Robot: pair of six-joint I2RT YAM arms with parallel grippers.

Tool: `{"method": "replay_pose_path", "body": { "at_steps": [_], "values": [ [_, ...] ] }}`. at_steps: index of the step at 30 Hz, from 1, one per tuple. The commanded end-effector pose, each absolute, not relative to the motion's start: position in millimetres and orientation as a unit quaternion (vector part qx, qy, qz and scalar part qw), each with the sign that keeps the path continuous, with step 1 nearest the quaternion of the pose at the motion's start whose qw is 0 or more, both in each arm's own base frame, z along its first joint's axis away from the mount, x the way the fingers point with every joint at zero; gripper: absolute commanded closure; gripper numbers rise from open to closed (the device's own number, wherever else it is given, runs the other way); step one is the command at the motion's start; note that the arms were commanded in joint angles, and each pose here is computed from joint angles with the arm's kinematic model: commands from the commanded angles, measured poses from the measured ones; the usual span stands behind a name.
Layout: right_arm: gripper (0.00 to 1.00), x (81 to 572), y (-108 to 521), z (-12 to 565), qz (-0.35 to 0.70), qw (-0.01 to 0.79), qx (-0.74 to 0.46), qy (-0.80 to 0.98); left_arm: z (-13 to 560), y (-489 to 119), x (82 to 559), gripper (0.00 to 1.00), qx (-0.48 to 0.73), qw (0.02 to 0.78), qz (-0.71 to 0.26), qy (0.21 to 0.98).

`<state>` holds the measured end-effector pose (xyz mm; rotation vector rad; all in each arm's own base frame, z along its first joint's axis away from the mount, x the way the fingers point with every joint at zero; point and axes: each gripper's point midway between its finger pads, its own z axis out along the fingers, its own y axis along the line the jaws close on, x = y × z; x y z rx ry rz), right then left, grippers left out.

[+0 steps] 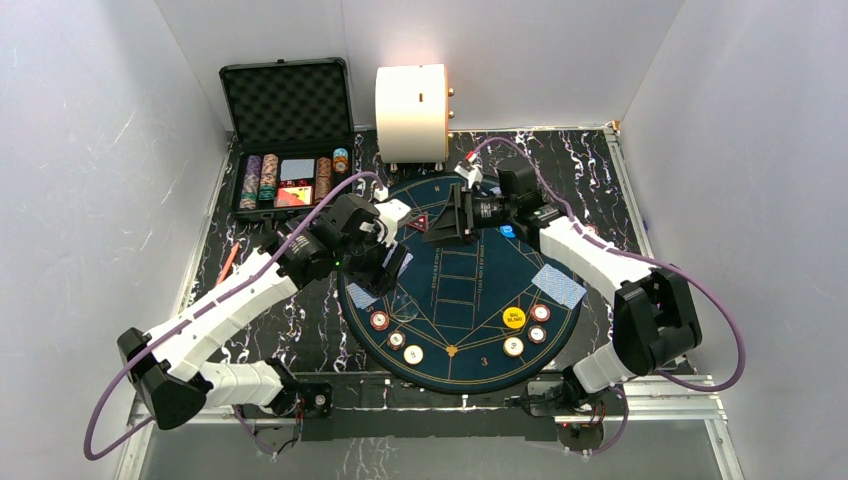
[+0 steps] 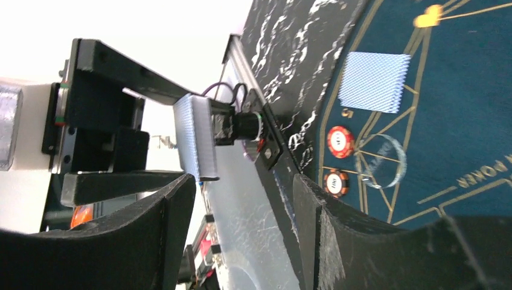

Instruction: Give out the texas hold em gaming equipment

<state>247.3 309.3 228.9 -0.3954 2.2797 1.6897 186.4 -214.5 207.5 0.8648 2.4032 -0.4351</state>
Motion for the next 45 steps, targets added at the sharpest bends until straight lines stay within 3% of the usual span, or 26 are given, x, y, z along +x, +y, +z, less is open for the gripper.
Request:
{"method": "replay_pose_path", "body": {
  "at_steps": [1, 14, 19, 25, 33, 45],
  "values": [
    [0.33, 223, 334, 262, 0.636, 0.120, -0.190, 0.738, 214, -221, 185, 1.00, 0.334, 0.280, -0.177, 0.883],
    [0.34, 212, 365, 253, 0.634, 0.096, -0.209, 0.738, 212, -228, 182, 1.00, 0.341, 0.270, -0.195, 0.879],
    [0.41, 215, 367, 251, 0.627, 0.098, -0.209, 0.744, 210, -229, 181, 1.00, 0.342, 0.266, -0.197, 0.879],
    [0.57, 216, 363, 245, 0.606, 0.105, -0.213, 0.759, 210, -230, 181, 1.00, 0.341, 0.267, -0.199, 0.879],
    [0.63, 216, 358, 252, 0.592, 0.123, -0.218, 0.766, 206, -230, 181, 1.00, 0.342, 0.263, -0.197, 0.881],
    [0.59, 210, 354, 265, 0.593, 0.126, -0.225, 0.763, 201, -232, 181, 1.00, 0.340, 0.256, -0.198, 0.883]
  ]
}}
